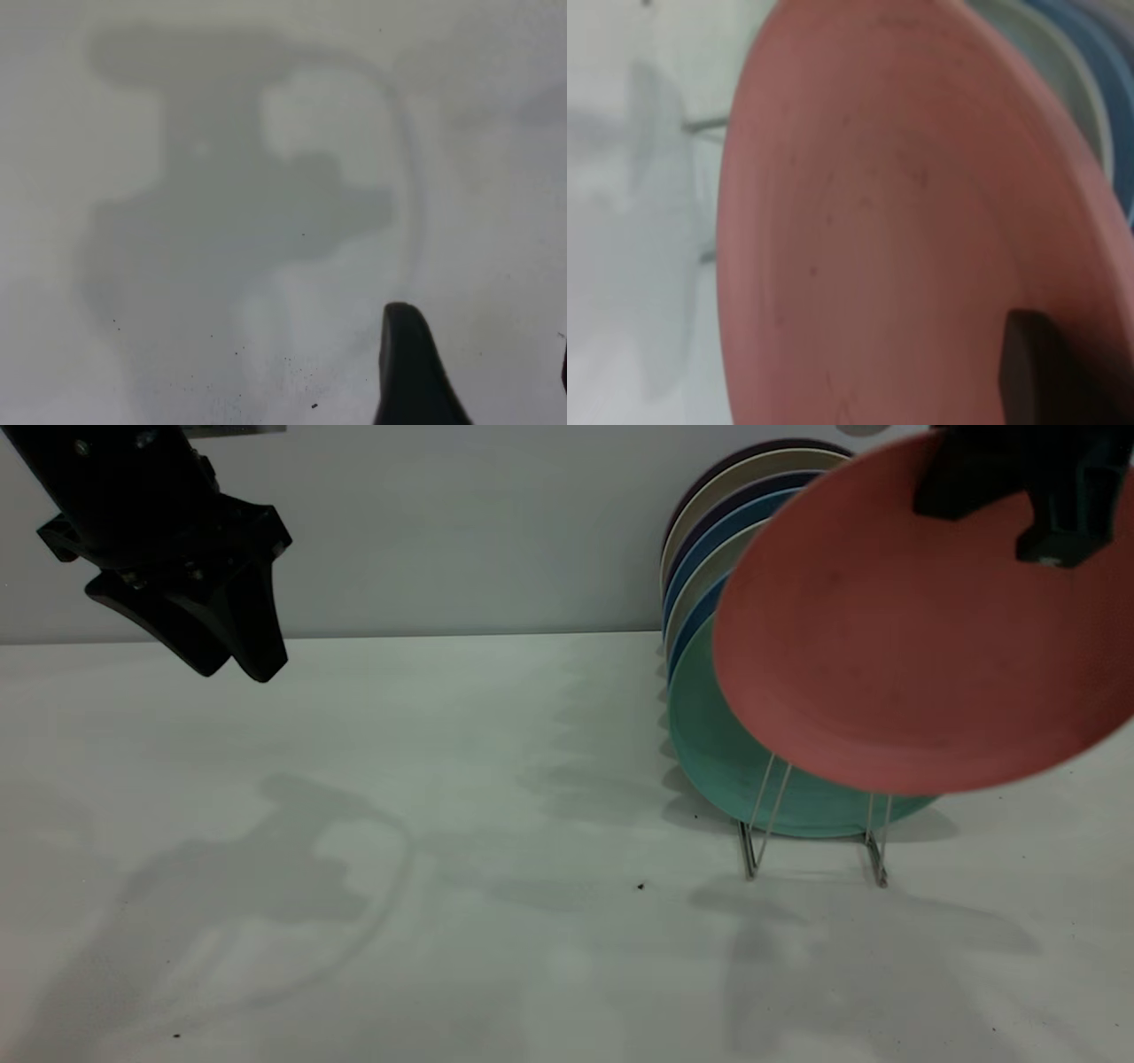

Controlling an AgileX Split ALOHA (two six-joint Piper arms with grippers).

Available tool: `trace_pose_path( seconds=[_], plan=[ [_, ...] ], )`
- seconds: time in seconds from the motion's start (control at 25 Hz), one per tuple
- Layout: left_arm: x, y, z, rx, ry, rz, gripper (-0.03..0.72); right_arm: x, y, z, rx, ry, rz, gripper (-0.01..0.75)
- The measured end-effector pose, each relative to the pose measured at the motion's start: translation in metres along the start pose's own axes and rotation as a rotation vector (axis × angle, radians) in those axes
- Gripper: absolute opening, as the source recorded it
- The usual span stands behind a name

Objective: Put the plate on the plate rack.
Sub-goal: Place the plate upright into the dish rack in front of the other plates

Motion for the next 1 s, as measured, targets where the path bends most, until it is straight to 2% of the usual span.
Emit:
trace_pose_path(
  seconds=[0.28, 1.0],
  plan=[
    [0.000, 0.000, 0.000, 0.000, 0.000, 0.000, 0.437, -0.009, -0.007, 0.004, 0.067, -0.068, -0.052, 0.084],
    [0.000, 0.000, 0.000, 0.000, 0.001, 0.002, 0.437, -0.014, 0.003, 0.035, 0.036, -0.076, -0.096, 0.083]
  ],
)
Point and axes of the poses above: a point on each arm's last joint axis where the gripper is mounted, z pointing out along that axis toward the gripper, y along the wrist's bending axis when the last joint is at zero, x = y × z, the point moved 3 cm from there along z, pointing out along that axis toward the gripper
